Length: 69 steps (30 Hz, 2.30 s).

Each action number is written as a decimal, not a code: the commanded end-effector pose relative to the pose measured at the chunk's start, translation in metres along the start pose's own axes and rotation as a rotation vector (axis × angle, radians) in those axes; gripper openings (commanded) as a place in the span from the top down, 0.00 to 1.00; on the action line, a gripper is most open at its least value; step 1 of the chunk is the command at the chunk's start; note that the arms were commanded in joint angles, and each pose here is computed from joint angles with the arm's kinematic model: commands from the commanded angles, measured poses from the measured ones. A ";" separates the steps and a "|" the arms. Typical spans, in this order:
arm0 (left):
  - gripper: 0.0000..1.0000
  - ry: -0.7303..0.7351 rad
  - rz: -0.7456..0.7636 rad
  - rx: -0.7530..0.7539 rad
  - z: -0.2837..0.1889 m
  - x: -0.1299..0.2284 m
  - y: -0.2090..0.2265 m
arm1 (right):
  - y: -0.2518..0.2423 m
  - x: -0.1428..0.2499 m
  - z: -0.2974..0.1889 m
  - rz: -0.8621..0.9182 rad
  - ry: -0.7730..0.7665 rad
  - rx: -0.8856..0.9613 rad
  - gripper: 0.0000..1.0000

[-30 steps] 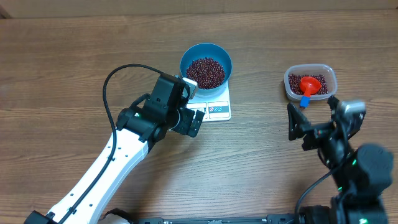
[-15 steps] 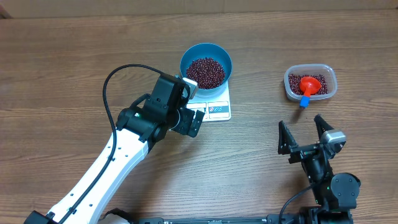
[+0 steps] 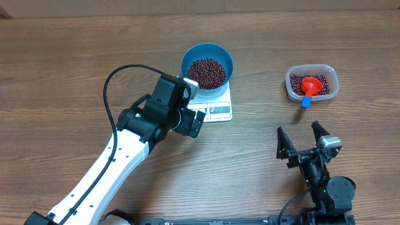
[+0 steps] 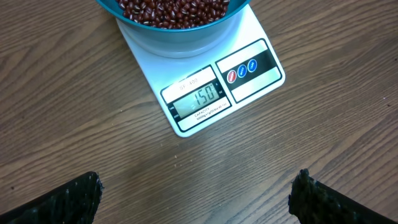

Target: Scoop item into bowl and weigh 150g on scale

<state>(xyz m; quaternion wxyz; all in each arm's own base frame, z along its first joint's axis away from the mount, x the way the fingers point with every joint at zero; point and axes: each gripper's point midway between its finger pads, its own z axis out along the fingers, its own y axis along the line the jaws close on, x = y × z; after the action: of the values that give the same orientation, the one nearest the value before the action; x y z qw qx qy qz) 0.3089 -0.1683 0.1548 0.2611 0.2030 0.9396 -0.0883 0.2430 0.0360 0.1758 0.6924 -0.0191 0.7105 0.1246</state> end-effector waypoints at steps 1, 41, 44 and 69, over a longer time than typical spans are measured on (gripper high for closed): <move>0.01 0.002 0.028 0.000 0.001 0.001 -0.002 | -0.001 0.002 0.000 0.010 -0.004 0.004 0.00; 0.00 -0.034 0.029 0.003 -0.015 -0.002 -0.002 | -0.001 0.002 0.000 0.010 -0.003 0.004 0.00; 0.00 -0.094 0.030 0.002 -0.032 -0.010 -0.003 | -0.001 0.002 0.000 0.010 -0.003 0.004 0.00; 0.00 -0.549 -0.229 -0.201 -0.174 -0.033 0.089 | -0.001 0.002 0.000 0.009 -0.003 0.004 0.00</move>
<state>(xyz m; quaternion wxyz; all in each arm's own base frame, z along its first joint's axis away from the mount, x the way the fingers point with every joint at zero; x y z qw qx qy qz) 0.2995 -0.0620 0.3009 0.4906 0.0556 0.8665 -0.0736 0.2430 0.0362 0.1752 0.6915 -0.0189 0.7113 0.1250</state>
